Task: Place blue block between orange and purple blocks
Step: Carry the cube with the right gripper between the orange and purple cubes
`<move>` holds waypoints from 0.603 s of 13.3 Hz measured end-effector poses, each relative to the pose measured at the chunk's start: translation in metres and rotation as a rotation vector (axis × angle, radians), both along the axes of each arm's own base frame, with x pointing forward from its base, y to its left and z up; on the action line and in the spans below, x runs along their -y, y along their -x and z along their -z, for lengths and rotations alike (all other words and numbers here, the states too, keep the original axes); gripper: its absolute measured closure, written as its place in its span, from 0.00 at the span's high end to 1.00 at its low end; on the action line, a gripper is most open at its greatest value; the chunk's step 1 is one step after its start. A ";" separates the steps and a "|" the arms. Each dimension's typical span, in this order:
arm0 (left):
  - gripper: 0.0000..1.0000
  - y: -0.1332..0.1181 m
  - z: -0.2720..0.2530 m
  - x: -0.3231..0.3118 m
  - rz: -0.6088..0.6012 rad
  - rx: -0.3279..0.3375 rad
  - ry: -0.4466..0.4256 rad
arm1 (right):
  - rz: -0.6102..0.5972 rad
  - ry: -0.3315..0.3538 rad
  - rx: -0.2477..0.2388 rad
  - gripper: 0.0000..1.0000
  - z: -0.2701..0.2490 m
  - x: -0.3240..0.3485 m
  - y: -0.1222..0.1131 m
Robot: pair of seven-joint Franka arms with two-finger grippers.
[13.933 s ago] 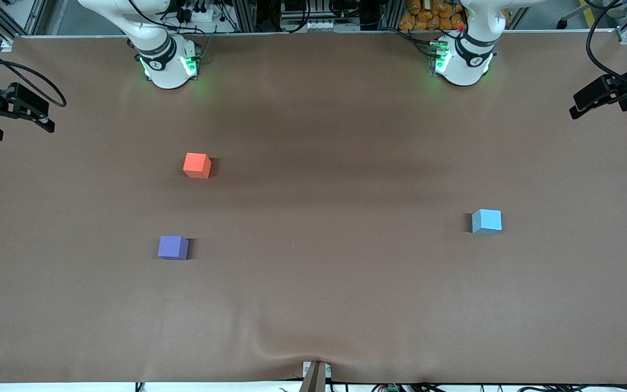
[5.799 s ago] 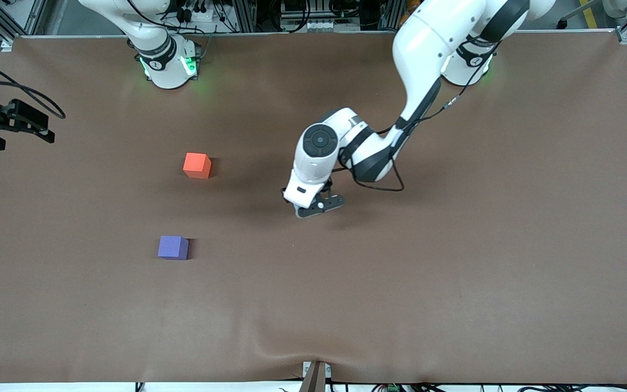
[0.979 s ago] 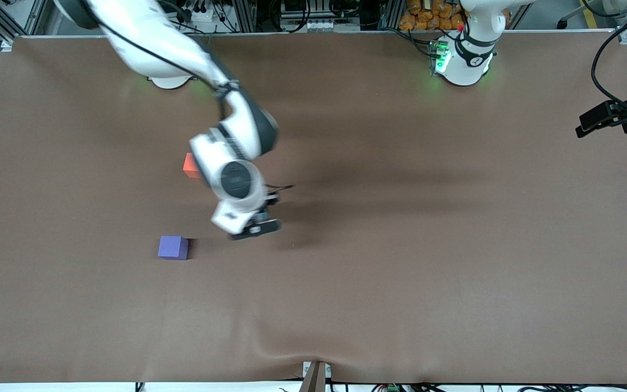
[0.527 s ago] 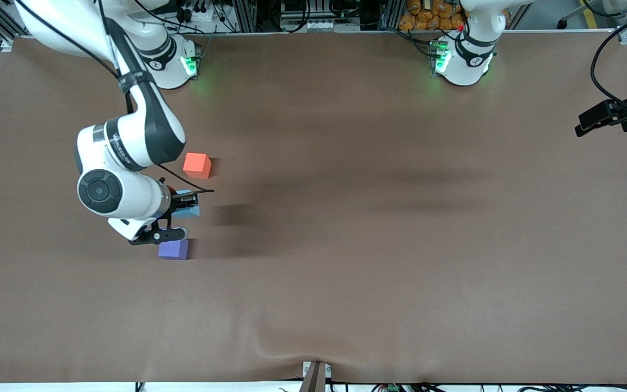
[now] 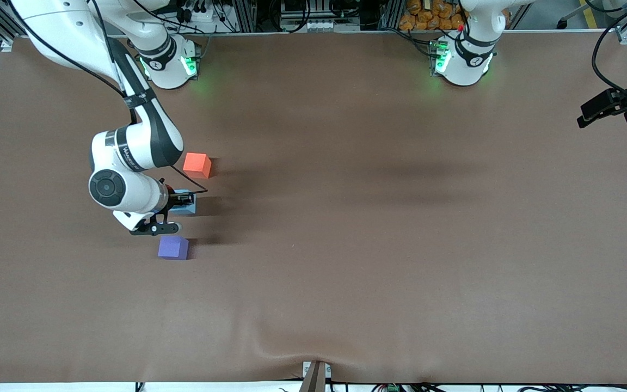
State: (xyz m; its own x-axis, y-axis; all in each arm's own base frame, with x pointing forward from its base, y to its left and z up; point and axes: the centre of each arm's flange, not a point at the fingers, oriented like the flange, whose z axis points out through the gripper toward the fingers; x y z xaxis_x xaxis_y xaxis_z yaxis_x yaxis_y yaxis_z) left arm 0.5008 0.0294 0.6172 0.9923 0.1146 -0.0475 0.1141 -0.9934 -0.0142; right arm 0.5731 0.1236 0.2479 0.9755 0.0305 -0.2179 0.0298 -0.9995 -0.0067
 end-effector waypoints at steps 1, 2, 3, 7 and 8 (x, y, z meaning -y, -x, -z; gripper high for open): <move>1.00 0.001 -0.002 0.000 -0.001 0.004 -0.001 | 0.012 -0.001 0.007 0.52 0.006 0.007 0.002; 1.00 0.001 -0.003 -0.001 -0.002 0.012 -0.002 | 0.022 0.000 0.005 0.52 0.010 0.013 0.004; 1.00 0.000 -0.005 -0.001 -0.002 0.028 -0.003 | 0.026 0.000 0.005 0.52 0.012 0.016 0.005; 1.00 -0.002 -0.010 -0.002 -0.011 0.061 -0.006 | 0.033 -0.008 0.036 0.52 0.033 0.013 0.019; 1.00 0.000 -0.013 -0.002 -0.017 0.067 -0.008 | 0.035 -0.009 0.038 0.52 0.038 0.012 0.023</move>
State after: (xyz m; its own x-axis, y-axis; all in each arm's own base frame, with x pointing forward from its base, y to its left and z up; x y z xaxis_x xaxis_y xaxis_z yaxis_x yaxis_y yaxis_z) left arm 0.5003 0.0310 0.6298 0.9911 0.1319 0.0196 0.1322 -0.9911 -0.0136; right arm 0.5503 0.1116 0.2097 0.9836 -0.0024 -0.1802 -0.0052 -0.9999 -0.0152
